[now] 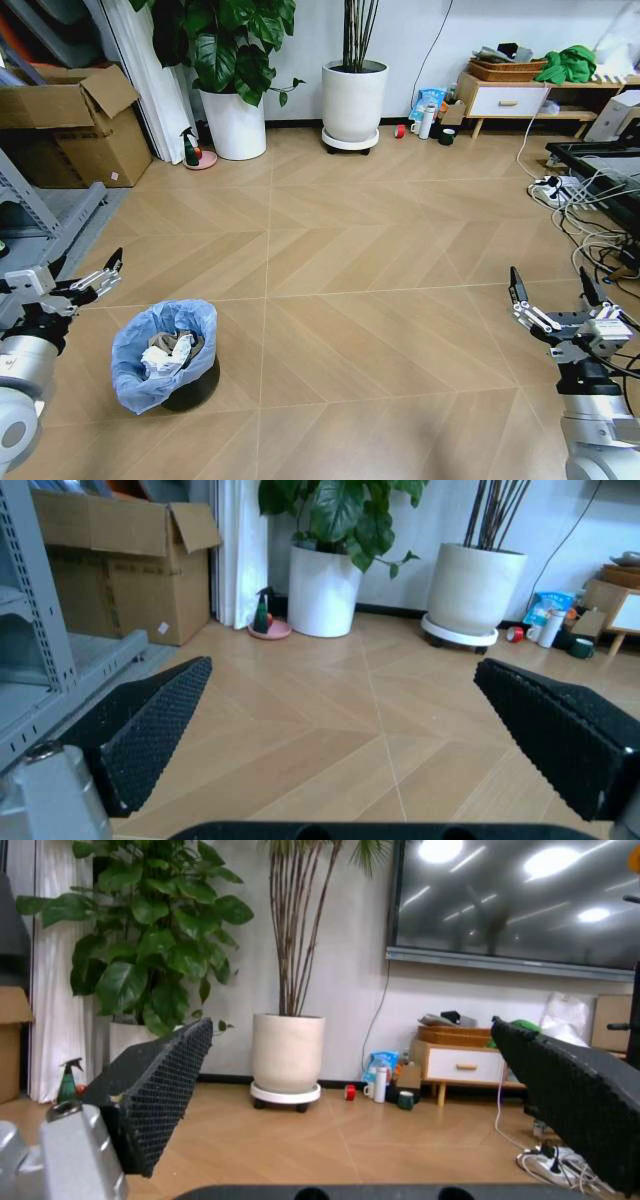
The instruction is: Pick up the trash bin and place the garbage on the floor into it.
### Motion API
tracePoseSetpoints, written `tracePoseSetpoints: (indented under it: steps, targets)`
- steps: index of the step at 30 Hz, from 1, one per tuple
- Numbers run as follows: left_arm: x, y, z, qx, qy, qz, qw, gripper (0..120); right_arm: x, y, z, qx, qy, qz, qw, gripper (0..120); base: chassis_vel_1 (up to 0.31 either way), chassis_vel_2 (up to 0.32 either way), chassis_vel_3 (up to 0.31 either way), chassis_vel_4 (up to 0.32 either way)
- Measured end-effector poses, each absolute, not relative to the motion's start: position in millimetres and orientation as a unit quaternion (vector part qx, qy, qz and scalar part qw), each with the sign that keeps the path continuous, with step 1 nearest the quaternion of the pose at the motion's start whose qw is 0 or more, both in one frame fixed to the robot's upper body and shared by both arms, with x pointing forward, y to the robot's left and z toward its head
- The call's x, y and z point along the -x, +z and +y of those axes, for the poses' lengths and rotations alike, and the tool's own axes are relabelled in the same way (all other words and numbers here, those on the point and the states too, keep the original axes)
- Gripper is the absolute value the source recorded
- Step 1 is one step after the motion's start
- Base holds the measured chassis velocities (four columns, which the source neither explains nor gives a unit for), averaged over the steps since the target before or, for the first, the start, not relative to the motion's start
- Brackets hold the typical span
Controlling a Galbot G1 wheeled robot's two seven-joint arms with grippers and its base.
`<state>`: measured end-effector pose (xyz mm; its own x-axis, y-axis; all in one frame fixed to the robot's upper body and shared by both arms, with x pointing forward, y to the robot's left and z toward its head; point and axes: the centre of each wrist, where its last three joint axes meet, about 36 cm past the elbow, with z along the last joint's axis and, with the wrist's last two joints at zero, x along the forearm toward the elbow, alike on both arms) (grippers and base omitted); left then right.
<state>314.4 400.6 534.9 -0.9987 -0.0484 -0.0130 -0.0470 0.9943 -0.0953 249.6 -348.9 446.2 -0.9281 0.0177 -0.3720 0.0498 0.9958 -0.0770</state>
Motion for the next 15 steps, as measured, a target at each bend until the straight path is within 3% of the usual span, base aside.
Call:
tracePoseSetpoints:
  steps: [15]
  targets:
    - [-314.7, 534.3, 400.8, 0.024, -0.048, 0.999, 0.006, 100, -249.7, 445.4, -349.1, -0.017, -0.042, 0.981, 0.188, 100, 0.000, 0.000, 0.000, 0.000]
